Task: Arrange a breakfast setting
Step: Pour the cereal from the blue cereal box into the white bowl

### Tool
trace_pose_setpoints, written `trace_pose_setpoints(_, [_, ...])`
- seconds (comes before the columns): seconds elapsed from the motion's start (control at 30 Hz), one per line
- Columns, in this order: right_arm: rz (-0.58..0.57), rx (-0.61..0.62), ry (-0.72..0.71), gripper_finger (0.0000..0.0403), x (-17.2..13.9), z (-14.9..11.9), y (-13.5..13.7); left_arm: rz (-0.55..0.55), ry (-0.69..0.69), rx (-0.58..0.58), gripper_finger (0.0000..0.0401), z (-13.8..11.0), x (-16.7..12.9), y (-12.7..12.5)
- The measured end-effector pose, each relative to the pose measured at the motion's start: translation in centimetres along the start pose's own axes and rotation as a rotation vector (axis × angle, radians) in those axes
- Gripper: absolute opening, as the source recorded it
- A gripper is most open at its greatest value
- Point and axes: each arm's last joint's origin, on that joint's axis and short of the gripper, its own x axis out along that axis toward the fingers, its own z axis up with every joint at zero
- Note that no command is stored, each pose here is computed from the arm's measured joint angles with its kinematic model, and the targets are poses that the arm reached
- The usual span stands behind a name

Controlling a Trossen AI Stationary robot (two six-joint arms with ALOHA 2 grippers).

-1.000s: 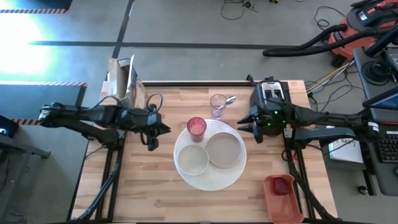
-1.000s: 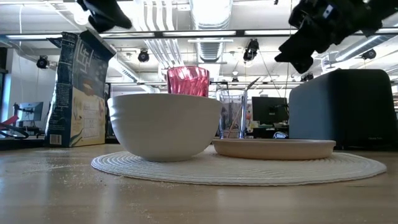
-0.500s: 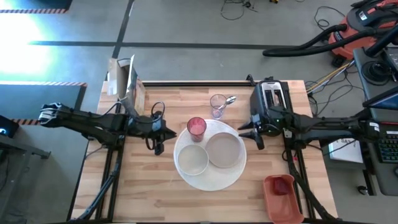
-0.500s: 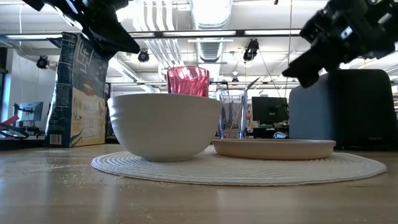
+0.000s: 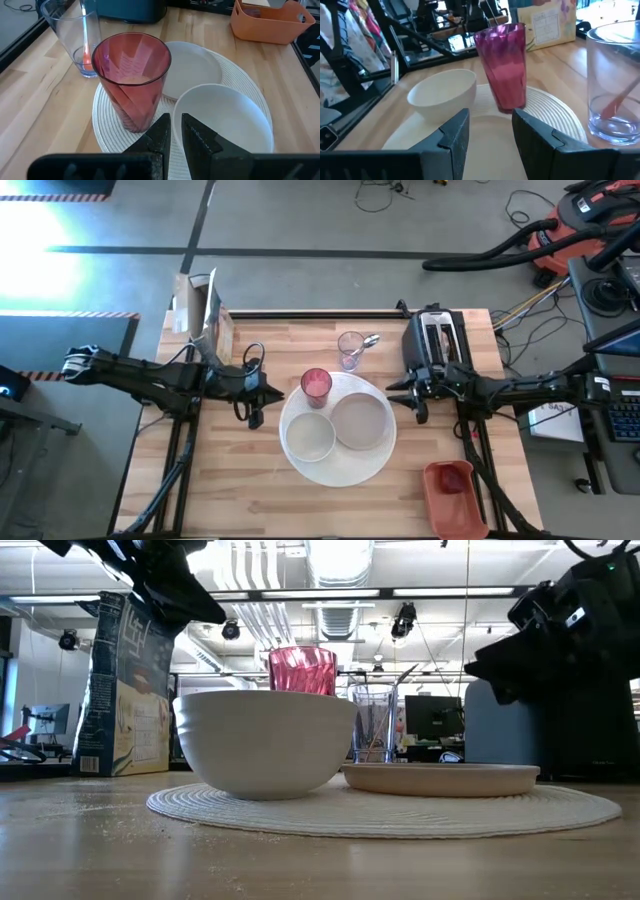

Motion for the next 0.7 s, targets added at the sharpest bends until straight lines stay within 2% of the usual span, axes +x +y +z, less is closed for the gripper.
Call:
trace_pose_setpoints(0.27, [-0.030,-0.085,0.017,0.0139,-0.01,-0.19,-0.15,-0.002,-0.007,-0.012,0.0030,0.06,0.00,-0.01])
trace_pose_setpoints(0.57, [-0.030,-0.079,0.017,0.0139,-0.01,-0.19,-0.14,-0.014,-0.067,-0.015,0.0030,0.63,-0.02,-0.13])
trace_pose_setpoints(0.7, [-0.030,-0.078,0.017,0.0139,-0.01,-0.20,-0.14,-0.013,-0.059,-0.062,0.0030,0.51,0.09,-0.13])
